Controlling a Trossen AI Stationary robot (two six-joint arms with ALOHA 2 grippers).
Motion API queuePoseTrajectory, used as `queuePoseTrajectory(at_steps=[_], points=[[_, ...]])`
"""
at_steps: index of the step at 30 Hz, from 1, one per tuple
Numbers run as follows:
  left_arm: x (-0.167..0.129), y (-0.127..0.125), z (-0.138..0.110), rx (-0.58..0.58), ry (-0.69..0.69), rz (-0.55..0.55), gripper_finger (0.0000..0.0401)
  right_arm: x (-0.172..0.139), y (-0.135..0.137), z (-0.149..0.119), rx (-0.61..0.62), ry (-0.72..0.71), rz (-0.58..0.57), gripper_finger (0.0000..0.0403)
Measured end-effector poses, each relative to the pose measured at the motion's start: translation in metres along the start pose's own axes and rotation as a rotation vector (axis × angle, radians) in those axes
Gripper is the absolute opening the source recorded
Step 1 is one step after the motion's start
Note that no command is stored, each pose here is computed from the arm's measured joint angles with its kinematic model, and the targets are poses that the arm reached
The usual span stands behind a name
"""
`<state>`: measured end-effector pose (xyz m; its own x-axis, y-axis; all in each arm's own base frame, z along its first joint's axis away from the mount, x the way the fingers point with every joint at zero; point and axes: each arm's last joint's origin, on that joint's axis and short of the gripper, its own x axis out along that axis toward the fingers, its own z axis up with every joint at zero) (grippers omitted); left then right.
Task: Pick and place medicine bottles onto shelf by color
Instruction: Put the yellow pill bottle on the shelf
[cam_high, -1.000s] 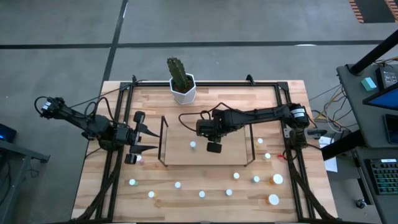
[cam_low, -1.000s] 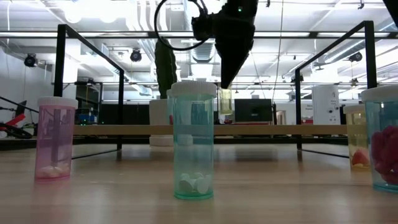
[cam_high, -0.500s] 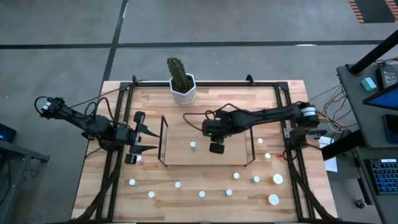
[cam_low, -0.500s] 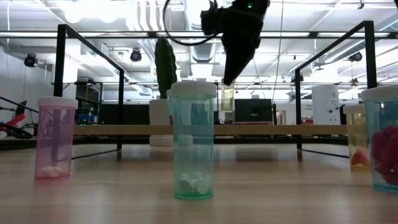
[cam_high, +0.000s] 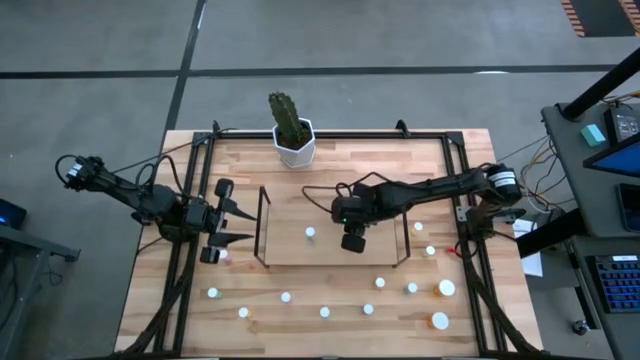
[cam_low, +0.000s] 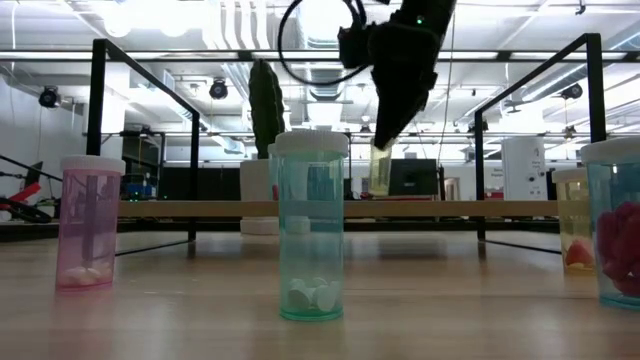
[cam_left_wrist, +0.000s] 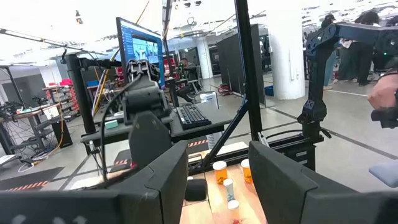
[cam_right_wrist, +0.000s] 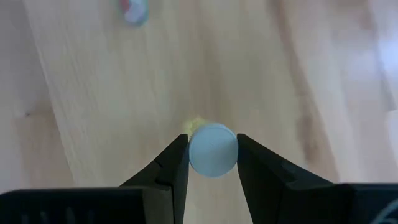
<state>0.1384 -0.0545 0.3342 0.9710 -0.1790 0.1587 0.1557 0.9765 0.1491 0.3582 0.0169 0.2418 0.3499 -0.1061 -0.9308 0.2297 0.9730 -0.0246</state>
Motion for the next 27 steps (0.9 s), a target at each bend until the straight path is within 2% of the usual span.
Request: queuePoseTrajectory(at_steps=[12,27], points=[[0.0001,-0.0001,-0.0003,0.000,0.001,0.000,0.0153,0.0055,-0.0059,0.0063,0.032,0.016,-0.043,0.0109],[0.0000,-0.0001,-0.0003,0.001,0.001,0.000,0.0153,0.0111,-0.0094,0.0051,0.016,0.044,-0.083,0.0109]])
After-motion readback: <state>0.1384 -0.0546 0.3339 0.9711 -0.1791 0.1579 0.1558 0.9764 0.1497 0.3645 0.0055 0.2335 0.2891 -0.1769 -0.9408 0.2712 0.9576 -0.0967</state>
